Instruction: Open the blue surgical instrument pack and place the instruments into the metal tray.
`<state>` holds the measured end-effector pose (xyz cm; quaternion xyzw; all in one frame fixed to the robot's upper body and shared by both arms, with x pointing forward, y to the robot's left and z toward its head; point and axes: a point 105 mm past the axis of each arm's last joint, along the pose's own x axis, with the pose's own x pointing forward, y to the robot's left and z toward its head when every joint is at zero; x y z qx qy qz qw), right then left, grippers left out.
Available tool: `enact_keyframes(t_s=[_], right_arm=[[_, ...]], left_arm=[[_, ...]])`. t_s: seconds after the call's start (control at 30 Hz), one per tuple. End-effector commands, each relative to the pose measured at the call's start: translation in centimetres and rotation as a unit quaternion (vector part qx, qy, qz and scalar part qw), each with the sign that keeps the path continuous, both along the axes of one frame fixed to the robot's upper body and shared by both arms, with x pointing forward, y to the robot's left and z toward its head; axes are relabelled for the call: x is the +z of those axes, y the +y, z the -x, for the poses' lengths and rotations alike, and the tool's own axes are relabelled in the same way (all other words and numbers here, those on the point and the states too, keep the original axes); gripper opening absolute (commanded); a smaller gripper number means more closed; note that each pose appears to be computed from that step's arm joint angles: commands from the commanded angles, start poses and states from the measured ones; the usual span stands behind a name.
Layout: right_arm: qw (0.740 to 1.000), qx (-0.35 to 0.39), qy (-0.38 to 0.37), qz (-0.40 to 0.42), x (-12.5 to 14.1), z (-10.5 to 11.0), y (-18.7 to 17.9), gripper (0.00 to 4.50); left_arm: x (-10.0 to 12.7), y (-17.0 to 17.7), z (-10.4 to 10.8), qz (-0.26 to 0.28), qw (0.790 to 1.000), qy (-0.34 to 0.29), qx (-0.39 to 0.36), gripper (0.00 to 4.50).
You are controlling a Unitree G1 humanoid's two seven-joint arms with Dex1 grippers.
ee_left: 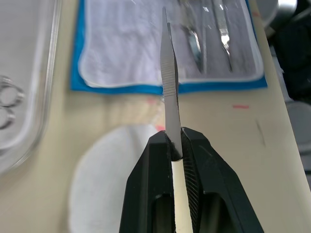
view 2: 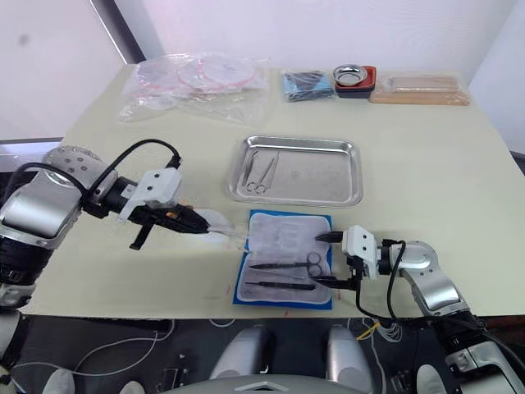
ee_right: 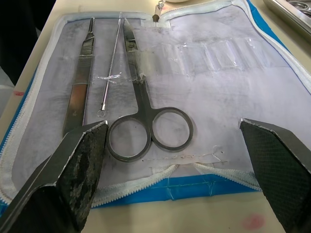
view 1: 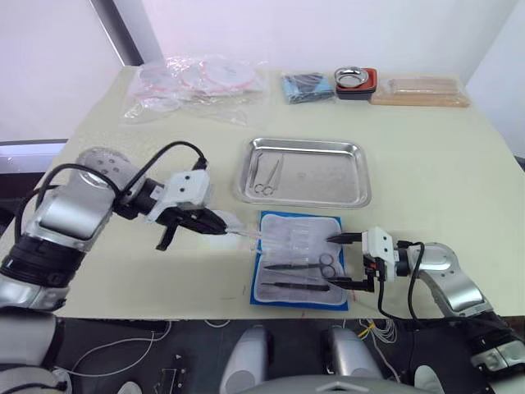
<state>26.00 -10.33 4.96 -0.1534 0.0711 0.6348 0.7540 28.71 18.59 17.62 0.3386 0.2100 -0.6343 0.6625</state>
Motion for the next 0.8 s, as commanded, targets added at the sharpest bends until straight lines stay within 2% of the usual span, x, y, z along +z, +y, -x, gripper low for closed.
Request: enact_keyframes(t_s=[0.03, 0.17, 0.27, 0.43, 0.67, 0.8], right_arm=[[0.996, -0.014, 0.067, 0.049, -3.6, 1.0, -1.2, 4.5], [0.996, -0.014, 0.067, 0.05, -3.6, 0.9, -1.3, 4.5], [0.996, -0.013, 0.067, 0.052, -3.6, 1.0, -1.4, 4.5], [0.996, -0.012, 0.067, 0.051, -3.6, 1.0, -1.3, 4.5], [0.996, -0.013, 0.067, 0.05, -3.6, 1.0, -1.3, 4.5], [0.996, -0.014, 0.066, 0.051, -3.6, 0.9, -1.3, 4.5]], left_arm=[[1.2, -0.9, -1.1, 0.045, 0.998, -0.024, 0.04, 0.05], [1.4, -2.2, -2.7, 0.092, 0.989, -0.036, 0.107, 0.05], [1.8, -3.3, -4.3, 0.131, 0.975, -0.053, 0.171, 0.05], [1.8, -4.7, -6.8, 0.189, 0.937, -0.07, 0.287, 0.05], [0.7, -7.1, -9.2, 0.22, 0.891, -0.107, 0.383, 0.05], [-0.5, -8.5, -10.2, 0.216, 0.865, -0.134, 0.432, 0.05]])
